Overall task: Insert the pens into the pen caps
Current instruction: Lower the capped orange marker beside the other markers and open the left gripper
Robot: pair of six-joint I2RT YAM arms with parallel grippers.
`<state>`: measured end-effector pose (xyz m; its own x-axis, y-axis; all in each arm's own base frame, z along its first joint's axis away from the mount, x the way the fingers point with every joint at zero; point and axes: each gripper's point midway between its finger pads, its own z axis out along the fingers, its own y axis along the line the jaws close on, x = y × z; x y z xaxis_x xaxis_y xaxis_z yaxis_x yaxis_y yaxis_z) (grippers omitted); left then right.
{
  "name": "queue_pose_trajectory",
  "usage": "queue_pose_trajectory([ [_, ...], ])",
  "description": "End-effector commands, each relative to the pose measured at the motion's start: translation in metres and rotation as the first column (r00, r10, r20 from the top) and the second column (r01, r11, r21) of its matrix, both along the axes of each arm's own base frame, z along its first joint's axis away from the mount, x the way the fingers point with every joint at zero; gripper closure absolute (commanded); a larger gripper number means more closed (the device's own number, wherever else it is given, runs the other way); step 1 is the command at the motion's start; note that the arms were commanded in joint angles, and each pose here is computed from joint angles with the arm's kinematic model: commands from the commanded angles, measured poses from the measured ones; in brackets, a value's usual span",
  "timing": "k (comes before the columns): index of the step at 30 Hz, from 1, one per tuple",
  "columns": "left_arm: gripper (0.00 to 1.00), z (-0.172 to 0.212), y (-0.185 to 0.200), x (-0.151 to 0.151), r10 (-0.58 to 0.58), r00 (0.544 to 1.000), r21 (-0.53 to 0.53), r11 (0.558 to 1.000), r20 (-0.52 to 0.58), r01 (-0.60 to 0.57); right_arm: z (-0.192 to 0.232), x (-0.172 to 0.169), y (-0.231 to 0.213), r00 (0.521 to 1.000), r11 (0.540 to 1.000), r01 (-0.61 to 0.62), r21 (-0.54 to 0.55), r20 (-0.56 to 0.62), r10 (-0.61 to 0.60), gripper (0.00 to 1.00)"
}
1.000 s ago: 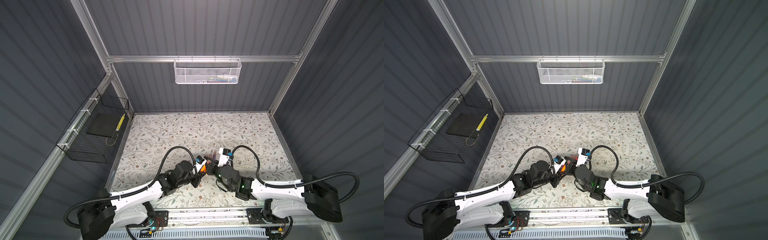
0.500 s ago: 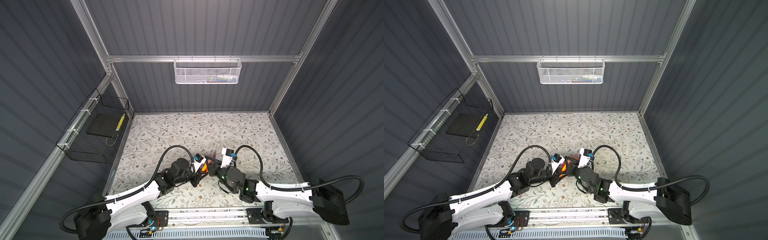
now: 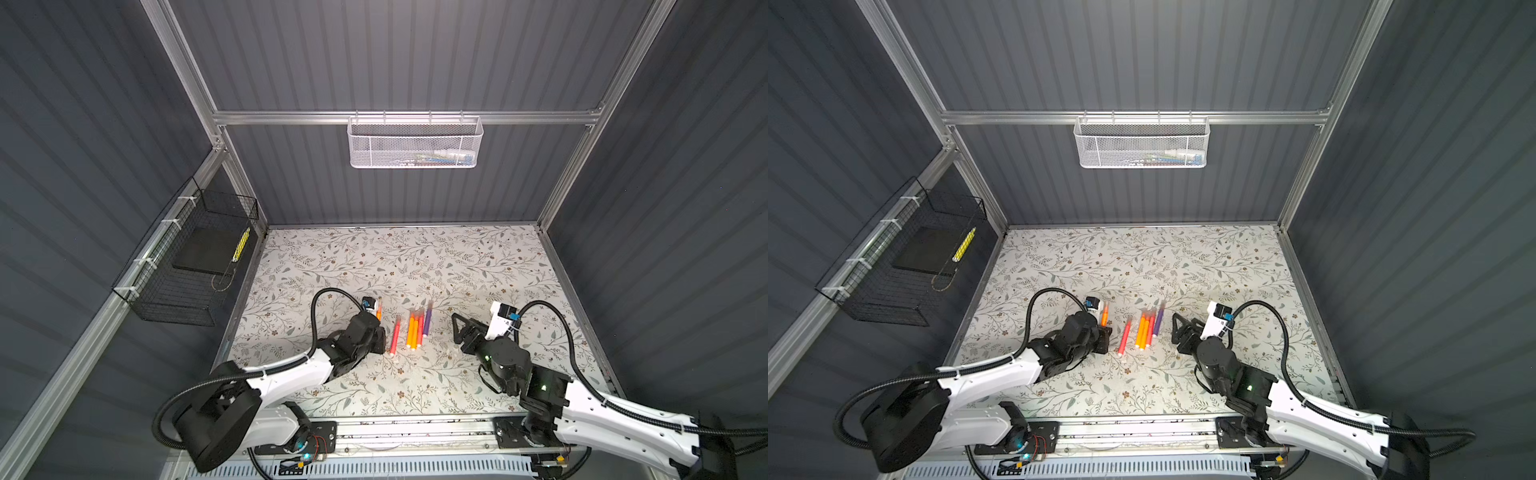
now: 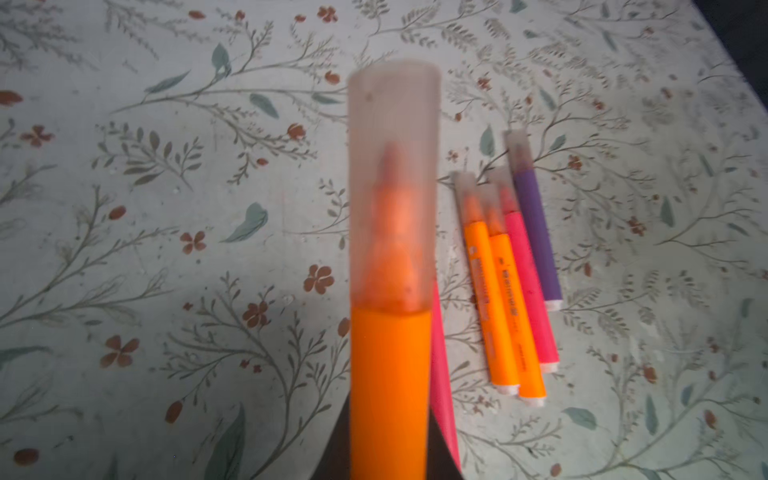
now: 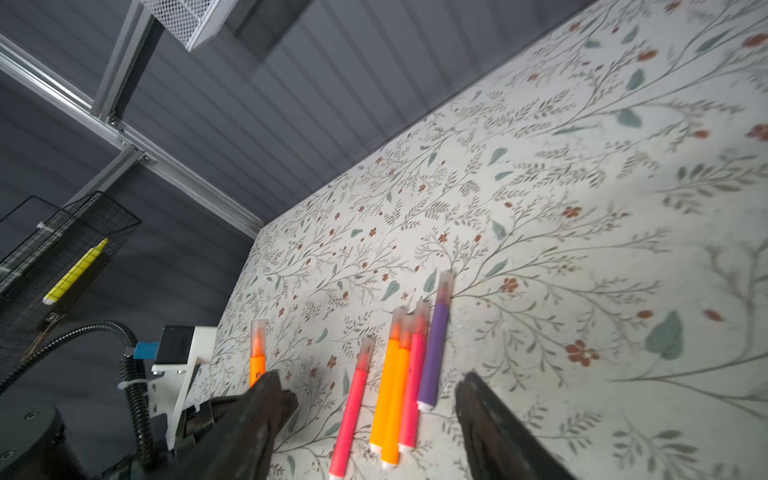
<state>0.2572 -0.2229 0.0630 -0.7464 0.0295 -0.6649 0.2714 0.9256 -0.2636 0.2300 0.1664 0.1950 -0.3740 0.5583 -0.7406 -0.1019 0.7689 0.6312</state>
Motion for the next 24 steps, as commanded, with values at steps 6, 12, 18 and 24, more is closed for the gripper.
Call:
queue_pose_trajectory([
  [6,1.0,-0.025,-0.006,0.011,0.129,0.979,-0.056,0.989,-0.155,-0.14,-0.035,-0.001,-0.039,0.992,0.991,0.08,-0.104,-0.084,-0.089,0.24],
  [12,1.0,-0.04,-0.011,0.012,0.131,0.969,-0.054,0.988,-0.209,-0.146,-0.04,0.0,-0.037,0.992,0.993,0.063,-0.102,-0.104,-0.074,0.24],
  [18,1.0,-0.043,-0.018,0.01,0.106,0.967,-0.066,0.99,-0.232,-0.125,-0.042,0.001,-0.038,0.99,0.99,0.066,-0.122,-0.116,-0.08,0.23],
  [24,0.94,-0.041,-0.026,0.008,0.056,0.969,-0.08,0.994,-0.242,-0.078,-0.04,0.002,-0.037,0.99,0.991,0.063,-0.114,-0.116,-0.076,0.23],
])
